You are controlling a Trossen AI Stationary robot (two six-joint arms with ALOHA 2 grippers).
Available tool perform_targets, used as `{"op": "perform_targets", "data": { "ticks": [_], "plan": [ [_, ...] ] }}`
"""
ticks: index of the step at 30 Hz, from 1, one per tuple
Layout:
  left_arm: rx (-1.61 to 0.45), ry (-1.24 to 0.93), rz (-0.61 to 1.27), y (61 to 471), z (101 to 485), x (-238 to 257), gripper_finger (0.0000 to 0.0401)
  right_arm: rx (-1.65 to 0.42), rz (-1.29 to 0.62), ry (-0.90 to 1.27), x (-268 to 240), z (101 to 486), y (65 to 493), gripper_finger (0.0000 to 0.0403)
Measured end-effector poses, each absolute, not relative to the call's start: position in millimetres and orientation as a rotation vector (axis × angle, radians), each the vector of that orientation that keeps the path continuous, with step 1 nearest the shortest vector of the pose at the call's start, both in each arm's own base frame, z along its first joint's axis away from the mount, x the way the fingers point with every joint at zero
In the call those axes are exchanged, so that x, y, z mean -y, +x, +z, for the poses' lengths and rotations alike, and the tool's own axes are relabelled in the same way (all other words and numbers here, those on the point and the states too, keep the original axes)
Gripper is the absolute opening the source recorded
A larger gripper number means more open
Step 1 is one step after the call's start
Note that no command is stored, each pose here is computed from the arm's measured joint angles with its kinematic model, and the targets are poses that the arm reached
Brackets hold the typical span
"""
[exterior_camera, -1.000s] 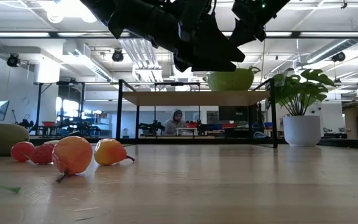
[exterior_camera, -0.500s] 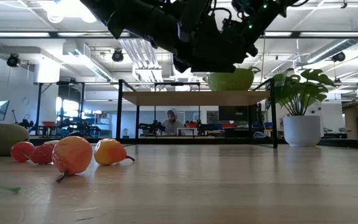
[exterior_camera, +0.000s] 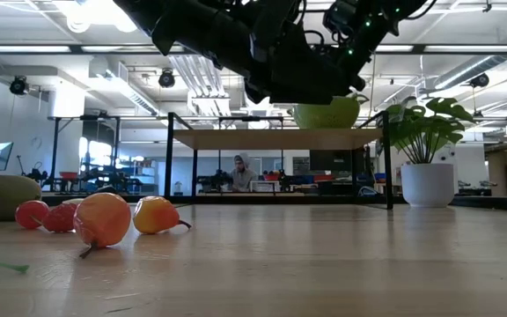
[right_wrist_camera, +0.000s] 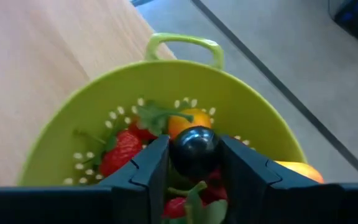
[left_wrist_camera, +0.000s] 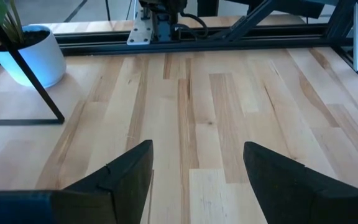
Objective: Build produce basket
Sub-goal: Put the black cherry into the green basket
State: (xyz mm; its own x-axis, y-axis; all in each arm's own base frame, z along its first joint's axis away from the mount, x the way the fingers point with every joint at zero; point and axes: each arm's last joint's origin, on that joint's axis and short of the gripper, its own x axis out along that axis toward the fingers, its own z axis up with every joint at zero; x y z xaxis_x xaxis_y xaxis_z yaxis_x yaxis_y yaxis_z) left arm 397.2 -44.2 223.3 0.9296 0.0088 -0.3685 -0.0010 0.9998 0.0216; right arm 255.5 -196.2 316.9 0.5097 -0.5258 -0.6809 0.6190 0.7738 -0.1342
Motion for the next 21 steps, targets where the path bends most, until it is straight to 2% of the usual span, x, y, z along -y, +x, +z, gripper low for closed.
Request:
{"op": "perform_targets", "data": {
  "ticks": [14, 21],
  "plan": [
    [-0.375, 0.022, 0.005, 397.3, 223.5, 44.1, 0.0257, -0.771, -0.69, 0.13, 195.8, 317.5, 255.3, 0.0227],
    [-0.376, 0.023, 0.005, 397.3, 223.5, 44.1, 0.0257, -0.755, -0.679, 0.118, 191.4, 324.7, 252.6, 0.0262]
  ]
}}
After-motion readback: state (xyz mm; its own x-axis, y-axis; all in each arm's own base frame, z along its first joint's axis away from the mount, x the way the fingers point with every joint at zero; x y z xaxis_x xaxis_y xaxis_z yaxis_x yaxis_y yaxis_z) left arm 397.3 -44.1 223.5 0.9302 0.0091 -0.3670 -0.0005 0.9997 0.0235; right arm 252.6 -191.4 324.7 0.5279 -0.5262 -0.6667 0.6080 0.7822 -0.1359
